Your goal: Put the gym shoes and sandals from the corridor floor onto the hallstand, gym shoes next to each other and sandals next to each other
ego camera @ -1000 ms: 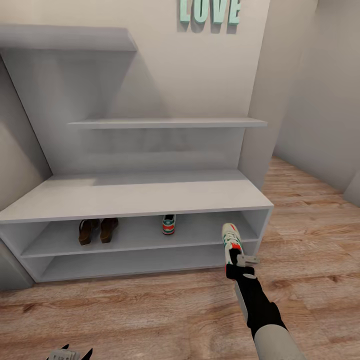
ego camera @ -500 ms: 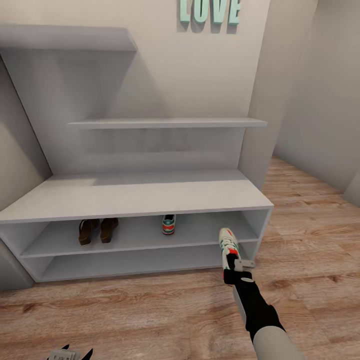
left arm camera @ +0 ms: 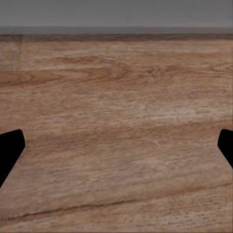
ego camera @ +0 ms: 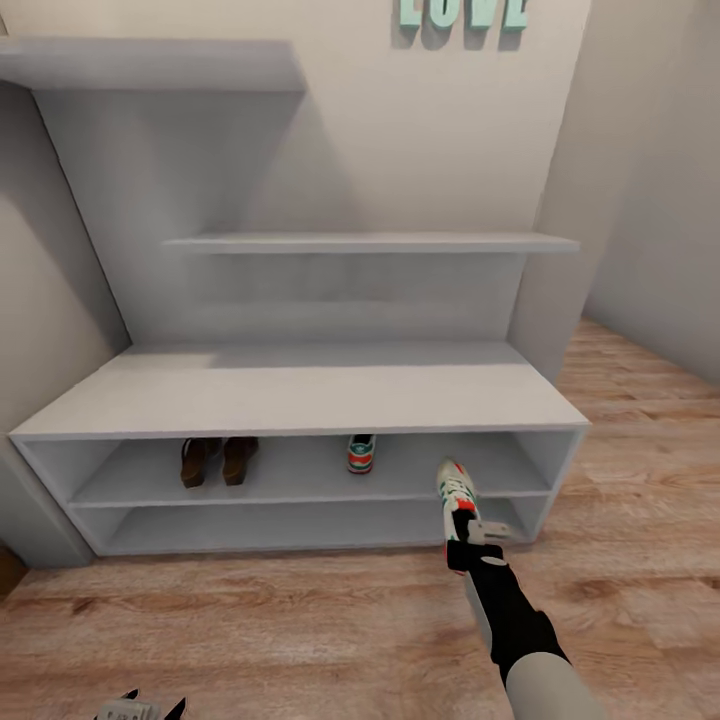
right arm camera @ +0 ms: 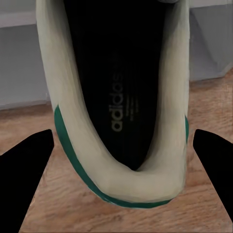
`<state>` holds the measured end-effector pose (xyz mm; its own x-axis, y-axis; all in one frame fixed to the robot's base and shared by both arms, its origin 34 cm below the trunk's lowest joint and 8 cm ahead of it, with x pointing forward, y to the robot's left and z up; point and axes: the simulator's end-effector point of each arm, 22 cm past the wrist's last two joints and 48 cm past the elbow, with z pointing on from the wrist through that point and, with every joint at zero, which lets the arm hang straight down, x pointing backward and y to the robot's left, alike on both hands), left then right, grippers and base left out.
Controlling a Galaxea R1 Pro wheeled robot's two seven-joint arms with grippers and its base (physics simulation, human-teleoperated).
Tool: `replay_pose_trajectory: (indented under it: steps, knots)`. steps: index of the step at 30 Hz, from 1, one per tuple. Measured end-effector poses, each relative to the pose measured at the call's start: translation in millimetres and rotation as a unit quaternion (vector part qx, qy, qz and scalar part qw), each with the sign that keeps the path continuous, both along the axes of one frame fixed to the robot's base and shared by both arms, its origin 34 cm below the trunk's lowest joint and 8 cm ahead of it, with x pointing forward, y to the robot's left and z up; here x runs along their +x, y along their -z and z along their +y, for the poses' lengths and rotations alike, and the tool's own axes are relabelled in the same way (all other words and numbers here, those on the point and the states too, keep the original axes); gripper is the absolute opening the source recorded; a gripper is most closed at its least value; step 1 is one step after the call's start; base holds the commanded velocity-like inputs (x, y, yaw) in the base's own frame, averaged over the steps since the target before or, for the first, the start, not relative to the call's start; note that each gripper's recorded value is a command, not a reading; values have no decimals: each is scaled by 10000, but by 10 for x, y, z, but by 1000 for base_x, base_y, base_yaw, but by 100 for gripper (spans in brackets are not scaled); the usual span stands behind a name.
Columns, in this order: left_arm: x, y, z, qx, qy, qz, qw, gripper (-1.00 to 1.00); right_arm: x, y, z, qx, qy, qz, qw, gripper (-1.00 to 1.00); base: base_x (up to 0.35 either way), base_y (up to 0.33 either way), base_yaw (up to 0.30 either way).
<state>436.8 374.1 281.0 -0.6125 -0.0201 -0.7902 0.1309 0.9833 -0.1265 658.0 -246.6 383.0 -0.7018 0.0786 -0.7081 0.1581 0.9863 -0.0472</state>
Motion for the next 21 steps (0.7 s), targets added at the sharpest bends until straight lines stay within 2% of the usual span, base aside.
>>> replay_pose_trajectory:
  steps: [16,21]
  knots:
    - [-52,52,-12,-16,-9,82,10000,100,0,21,-10,-8,8,10,10000,-100,35,28,41]
    - [-67,68,-12,-15,-8,108,9999,100,-5,42,-11,-7,10,27,10000,-100,56,1,117]
